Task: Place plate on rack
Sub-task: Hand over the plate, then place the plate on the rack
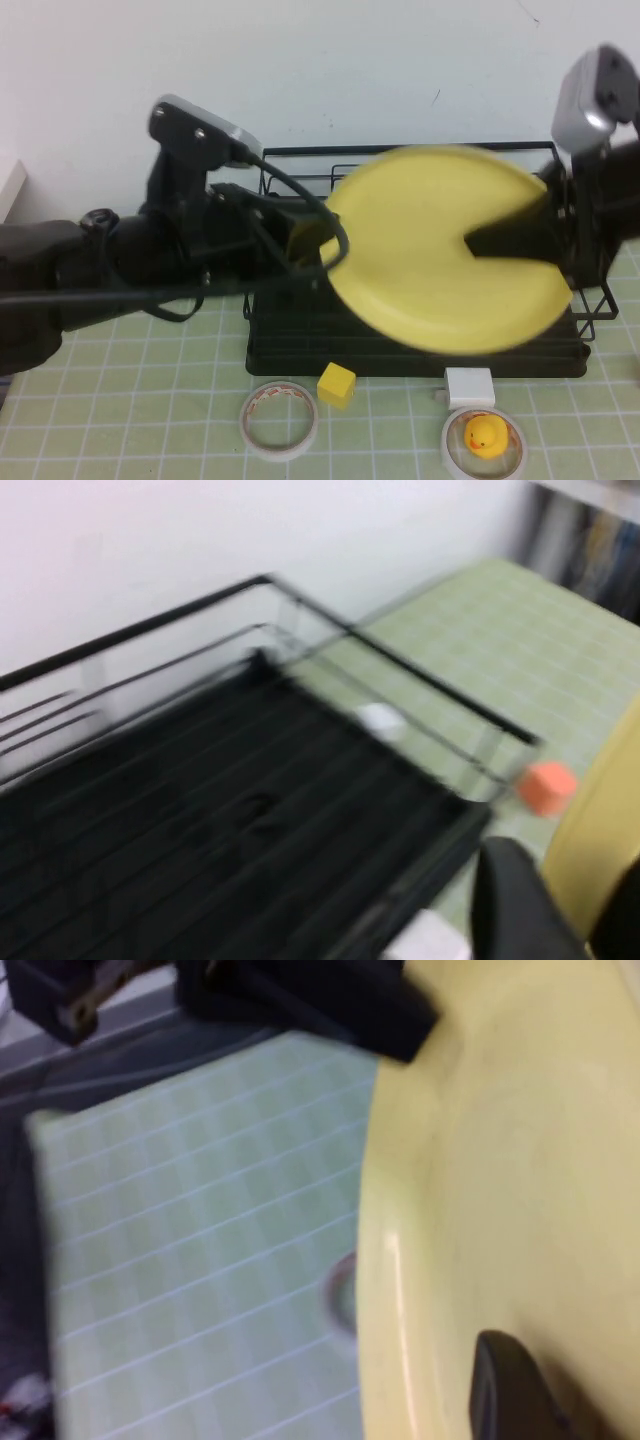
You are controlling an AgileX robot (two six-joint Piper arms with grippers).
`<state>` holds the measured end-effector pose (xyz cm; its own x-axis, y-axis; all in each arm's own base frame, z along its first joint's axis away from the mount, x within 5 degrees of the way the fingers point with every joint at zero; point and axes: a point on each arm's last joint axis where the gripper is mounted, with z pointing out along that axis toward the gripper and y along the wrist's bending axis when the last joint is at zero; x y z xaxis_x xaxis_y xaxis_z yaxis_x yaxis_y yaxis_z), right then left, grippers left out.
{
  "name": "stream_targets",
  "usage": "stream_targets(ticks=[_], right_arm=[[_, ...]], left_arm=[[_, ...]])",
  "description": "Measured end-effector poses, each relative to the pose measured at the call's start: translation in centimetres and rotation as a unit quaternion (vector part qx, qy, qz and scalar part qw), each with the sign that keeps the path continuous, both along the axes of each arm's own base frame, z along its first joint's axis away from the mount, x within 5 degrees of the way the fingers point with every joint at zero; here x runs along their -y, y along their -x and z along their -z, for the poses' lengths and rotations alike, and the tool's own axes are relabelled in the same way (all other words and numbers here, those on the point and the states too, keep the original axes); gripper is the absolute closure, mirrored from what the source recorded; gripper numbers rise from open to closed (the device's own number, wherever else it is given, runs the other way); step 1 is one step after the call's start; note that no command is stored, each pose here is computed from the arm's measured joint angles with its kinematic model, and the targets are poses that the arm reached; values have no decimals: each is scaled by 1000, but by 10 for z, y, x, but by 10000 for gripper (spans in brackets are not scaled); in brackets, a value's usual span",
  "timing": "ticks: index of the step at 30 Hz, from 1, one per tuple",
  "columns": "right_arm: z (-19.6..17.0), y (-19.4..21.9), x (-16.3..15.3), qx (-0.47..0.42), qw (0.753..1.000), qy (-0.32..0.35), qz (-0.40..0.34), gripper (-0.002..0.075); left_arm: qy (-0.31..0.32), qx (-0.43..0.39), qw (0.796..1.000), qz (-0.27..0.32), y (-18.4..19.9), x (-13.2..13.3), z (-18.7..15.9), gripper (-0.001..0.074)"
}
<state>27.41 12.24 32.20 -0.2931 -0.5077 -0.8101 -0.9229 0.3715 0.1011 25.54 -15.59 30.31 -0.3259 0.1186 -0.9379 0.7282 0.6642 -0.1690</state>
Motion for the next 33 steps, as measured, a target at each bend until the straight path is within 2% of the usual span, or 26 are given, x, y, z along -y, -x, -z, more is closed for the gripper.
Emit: stream_targets(ticks=[4,10,14,19,21,26,30,33], right_arm=[[-15,-11,0,45,999,-1,15,552],[-21,-39,-5,67,998,13,5,568],[-16,-67,-9,71,997,31,-5,568],[-8,-103,-16,81,994,61,-44,569],[-6,-117,-18,88,992,72,-61,569],[-2,-158,-27,120,987,77,-70,569],[1,-185,-33,148,984,71,-74,569],[16,-202,-37,145,984,67,-79,569]], left_arm=[[8,-2,999,-50,0,-8,-8,444],[26,11,994,-103,10,-23,-24,402],[35,-1,987,-158,25,-39,-21,462],[9,-19,971,-239,56,-69,8,634],[7,-20,967,-252,73,-79,17,692],[33,-46,969,-242,109,-90,44,729],[54,-62,976,-204,130,-90,60,734],[60,-73,981,-170,138,-87,68,735]])
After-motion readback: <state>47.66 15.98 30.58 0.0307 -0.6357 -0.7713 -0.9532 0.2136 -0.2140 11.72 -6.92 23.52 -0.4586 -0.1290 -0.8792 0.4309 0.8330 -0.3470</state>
